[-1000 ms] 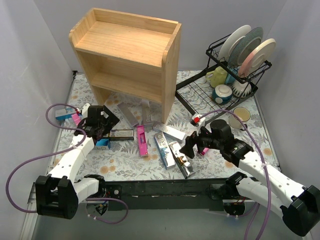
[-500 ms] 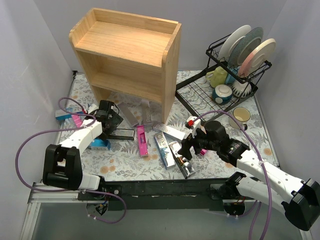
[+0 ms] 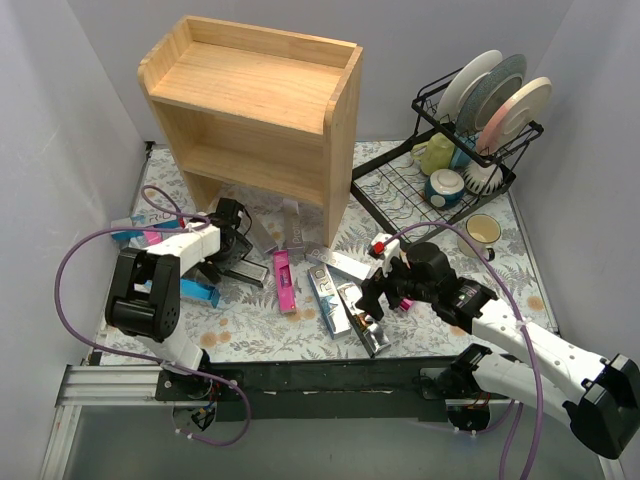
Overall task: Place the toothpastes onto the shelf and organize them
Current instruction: Pick up the toothpaste from the center of the board.
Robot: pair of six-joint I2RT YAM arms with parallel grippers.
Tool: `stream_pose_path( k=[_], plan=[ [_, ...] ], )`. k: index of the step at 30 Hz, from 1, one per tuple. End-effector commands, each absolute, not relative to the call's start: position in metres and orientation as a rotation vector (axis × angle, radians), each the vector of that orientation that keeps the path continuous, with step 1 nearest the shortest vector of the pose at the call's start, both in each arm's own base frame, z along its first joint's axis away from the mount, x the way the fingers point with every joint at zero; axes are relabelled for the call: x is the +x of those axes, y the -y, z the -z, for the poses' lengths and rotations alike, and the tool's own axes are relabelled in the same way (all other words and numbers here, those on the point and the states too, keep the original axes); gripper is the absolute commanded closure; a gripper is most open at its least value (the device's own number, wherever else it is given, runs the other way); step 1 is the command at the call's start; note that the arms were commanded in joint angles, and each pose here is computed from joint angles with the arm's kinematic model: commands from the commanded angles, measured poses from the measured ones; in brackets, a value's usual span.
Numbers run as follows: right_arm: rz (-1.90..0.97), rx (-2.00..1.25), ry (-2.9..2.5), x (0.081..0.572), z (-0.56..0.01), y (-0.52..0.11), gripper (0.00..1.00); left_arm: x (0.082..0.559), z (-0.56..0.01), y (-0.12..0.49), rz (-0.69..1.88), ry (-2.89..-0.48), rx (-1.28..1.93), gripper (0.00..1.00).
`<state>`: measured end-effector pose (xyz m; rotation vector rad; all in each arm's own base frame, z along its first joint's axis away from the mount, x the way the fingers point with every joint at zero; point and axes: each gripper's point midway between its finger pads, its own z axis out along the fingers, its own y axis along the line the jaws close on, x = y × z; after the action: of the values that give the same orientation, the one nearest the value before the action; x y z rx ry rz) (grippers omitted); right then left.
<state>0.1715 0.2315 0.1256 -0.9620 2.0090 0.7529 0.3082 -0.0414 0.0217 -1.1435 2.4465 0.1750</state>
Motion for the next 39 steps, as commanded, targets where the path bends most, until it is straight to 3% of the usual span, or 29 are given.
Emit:
stream_pose_path(
  k=[1,5,12,25,39],
  plan=[
    [-0.736,-0.975,-1.982,0.174,-0.133,-0.234,0.03,0.316,-0.024,0.044,-0.177,-2.446,-1.152,0.18],
    [-0.737,-0.979,-1.981,0.173,-0.133,-0.234,0.03,0.315,-0.032,0.05,-0.12,-2.448,-1.14,0.36],
    [-0.768,-0.974,-1.963,0.169,-0.139,-0.238,0.04,0.309,-0.07,0.061,0.081,-2.401,-1.008,0.52],
    [-1.095,-0.87,-1.76,0.156,-0.19,-0.28,0.04,0.287,-0.178,0.147,0.851,-2.117,-0.484,0.53],
    [-1.57,-0.701,-1.561,0.142,-0.249,-0.336,0.02,0.257,-0.262,0.217,1.21,-1.834,-0.172,0.51]
  ],
)
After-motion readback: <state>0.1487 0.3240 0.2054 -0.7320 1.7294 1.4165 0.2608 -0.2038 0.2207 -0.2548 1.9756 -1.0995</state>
